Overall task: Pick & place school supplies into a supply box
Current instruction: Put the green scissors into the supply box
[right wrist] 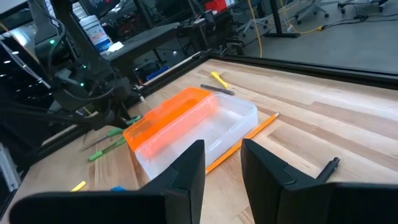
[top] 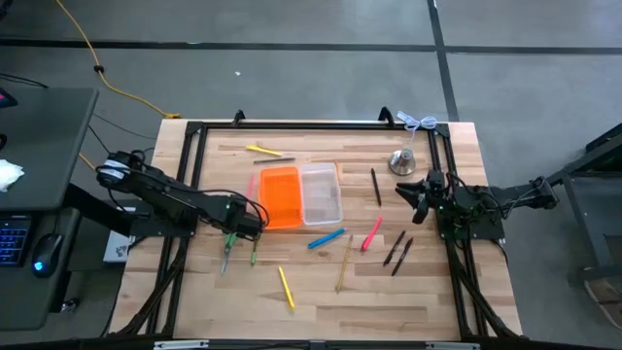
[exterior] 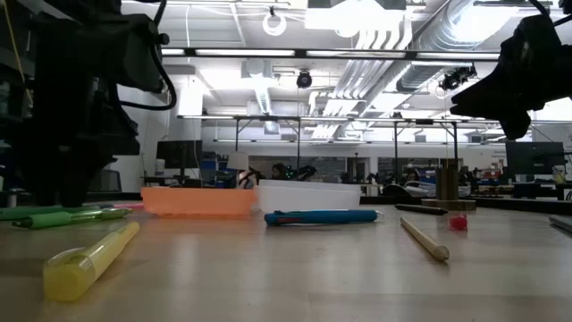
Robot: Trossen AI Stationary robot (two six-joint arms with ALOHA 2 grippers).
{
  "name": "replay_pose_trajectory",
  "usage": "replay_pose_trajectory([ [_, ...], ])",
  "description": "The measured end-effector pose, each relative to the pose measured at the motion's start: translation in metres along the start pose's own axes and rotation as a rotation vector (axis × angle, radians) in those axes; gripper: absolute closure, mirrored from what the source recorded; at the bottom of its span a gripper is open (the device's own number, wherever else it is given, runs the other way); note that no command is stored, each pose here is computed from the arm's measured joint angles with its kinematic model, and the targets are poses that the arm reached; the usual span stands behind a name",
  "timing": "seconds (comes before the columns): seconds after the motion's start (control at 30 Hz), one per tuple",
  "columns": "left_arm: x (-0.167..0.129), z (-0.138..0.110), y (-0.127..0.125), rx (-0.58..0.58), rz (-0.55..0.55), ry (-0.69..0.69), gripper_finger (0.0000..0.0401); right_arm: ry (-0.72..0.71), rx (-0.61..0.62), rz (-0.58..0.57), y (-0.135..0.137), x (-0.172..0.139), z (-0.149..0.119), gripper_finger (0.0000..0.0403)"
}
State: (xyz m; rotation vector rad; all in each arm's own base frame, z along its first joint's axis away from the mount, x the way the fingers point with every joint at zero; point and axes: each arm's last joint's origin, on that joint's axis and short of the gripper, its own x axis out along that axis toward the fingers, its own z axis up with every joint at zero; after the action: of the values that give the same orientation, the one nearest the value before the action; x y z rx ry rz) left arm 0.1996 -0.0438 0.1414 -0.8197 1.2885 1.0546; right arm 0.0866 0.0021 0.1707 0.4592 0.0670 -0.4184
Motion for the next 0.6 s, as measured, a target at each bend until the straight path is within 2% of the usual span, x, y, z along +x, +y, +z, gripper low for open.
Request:
replay_pose_trajectory([
  [0.6, 0.0011, -0.0001, -0.0017, -0.004, -0.016, 0.002, 0.0158, 0.005, -0.004, -0.002, -0.0003, 0.0000, -0.0005, 0.0320],
])
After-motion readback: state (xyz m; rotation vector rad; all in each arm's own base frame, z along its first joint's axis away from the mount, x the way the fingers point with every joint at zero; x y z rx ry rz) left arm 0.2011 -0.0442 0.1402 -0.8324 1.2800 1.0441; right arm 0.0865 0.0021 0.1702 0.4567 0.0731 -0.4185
